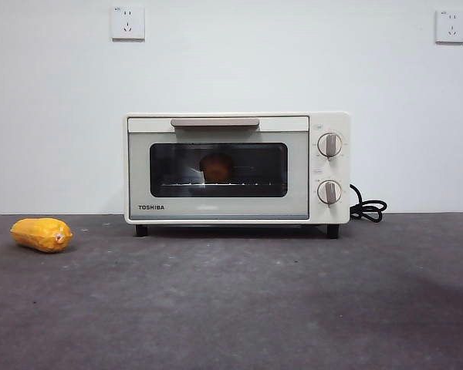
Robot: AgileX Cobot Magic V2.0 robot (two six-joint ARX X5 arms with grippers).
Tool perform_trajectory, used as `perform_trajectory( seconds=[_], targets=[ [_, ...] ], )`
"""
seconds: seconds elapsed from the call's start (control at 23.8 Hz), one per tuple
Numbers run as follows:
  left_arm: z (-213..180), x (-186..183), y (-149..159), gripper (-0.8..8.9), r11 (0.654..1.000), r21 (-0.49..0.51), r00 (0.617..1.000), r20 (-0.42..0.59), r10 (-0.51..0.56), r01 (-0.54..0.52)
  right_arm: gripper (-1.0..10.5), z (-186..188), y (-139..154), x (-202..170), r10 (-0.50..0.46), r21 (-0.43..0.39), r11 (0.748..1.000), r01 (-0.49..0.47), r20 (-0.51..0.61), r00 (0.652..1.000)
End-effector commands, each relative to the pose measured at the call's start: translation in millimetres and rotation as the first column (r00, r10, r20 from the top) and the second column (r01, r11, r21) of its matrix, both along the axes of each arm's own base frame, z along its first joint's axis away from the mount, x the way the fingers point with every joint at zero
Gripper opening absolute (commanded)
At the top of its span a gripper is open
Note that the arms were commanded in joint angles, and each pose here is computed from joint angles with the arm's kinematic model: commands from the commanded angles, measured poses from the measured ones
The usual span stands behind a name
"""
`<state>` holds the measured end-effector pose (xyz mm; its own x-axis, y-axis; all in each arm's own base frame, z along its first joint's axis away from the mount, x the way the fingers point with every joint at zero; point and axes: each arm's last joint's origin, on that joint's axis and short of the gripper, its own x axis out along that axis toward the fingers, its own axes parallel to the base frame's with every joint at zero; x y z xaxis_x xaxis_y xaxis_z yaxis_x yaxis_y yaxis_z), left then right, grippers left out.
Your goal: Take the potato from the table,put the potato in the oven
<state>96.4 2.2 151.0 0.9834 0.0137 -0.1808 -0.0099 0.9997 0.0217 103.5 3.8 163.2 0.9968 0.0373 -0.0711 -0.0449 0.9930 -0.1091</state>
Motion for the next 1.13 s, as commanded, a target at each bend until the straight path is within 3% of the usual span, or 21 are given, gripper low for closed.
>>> perform_trajectory(
  seconds=[0.04, 0.34, 0.59, 0.71, 1.13],
  targets=[
    [-2, 1, 0, -0.04, 1.0, -0.007, 1.0, 0.0, 0.001, -0.001, 0.0, -1, -1, -1, 0.015, 0.001, 1.0, -0.015, 0.006, 1.0],
    [-2, 1, 0, -0.04, 1.0, -0.007, 1.0, 0.0, 0.001, -0.001, 0.0, -1, -4, -6, -0.051, 0.001, 0.999, 0.051, 0.018, 0.999],
    [-2, 1, 0, -0.04, 1.0, -0.007, 1.0, 0.0, 0.001, -0.001, 0.0, -8, -4, -7, -0.054, 0.007, 0.998, 0.055, -0.049, 0.997],
    [-3, 1, 0, -0.04, 1.0, -0.007, 1.0, -0.001, 0.001, -0.001, 0.0, -14, -4, -8, -0.06, 0.034, 0.997, 0.064, -0.113, 0.992],
    [-3, 1, 0, -0.04, 1.0, -0.007, 1.0, -0.009, 0.001, -0.001, 0.0, -14, -5, -8, -0.078, 0.169, 0.981, 0.098, -0.12, 0.99]
  ],
)
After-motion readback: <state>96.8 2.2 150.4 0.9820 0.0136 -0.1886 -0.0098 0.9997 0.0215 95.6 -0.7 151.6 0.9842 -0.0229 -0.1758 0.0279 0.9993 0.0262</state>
